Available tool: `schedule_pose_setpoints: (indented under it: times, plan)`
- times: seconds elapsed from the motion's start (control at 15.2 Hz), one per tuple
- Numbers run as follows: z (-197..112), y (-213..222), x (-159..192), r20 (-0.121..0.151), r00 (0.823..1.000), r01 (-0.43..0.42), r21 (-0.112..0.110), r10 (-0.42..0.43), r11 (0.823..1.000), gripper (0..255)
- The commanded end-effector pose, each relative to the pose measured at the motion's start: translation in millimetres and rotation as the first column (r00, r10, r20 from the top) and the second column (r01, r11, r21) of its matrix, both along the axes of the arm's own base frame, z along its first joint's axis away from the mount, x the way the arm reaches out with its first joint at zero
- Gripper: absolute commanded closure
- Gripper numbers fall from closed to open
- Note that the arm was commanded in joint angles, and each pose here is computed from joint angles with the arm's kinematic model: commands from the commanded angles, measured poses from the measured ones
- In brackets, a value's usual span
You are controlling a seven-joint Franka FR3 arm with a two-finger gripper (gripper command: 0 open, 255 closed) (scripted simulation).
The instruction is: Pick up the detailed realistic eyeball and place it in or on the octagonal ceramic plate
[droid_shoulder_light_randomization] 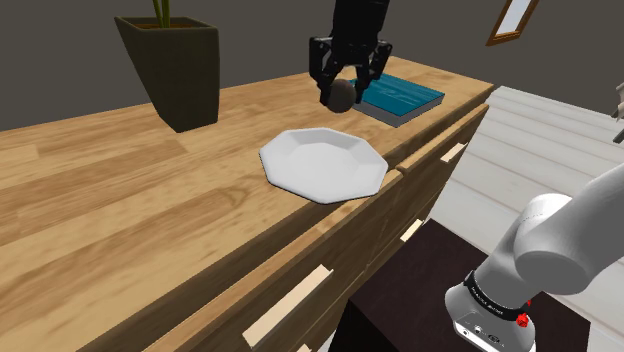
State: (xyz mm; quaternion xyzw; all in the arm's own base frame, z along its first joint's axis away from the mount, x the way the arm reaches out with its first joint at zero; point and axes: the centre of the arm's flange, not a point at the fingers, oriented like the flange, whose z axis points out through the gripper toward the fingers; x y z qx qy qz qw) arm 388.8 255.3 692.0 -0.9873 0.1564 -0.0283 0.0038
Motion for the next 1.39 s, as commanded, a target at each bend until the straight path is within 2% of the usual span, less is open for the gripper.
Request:
schedule_pose_setpoints:
  times: [0.0, 0.07, 0.92, 1.32]
  plan:
    - [-1, 27, -12, 0.0, 1.0, 0.002, 0.0, -0.002, 1.0, 255]
    - [-1, 45, -20, 0.0, 1.0, 0.002, 0.0, -0.002, 1.0, 255]
    - [-70, 45, -20, 0.0, 1.0, 0.002, 0.0, -0.002, 1.0, 255]
    - [-72, 45, -20, 0.0, 1.0, 0.002, 0.0, -0.002, 1.0, 255]
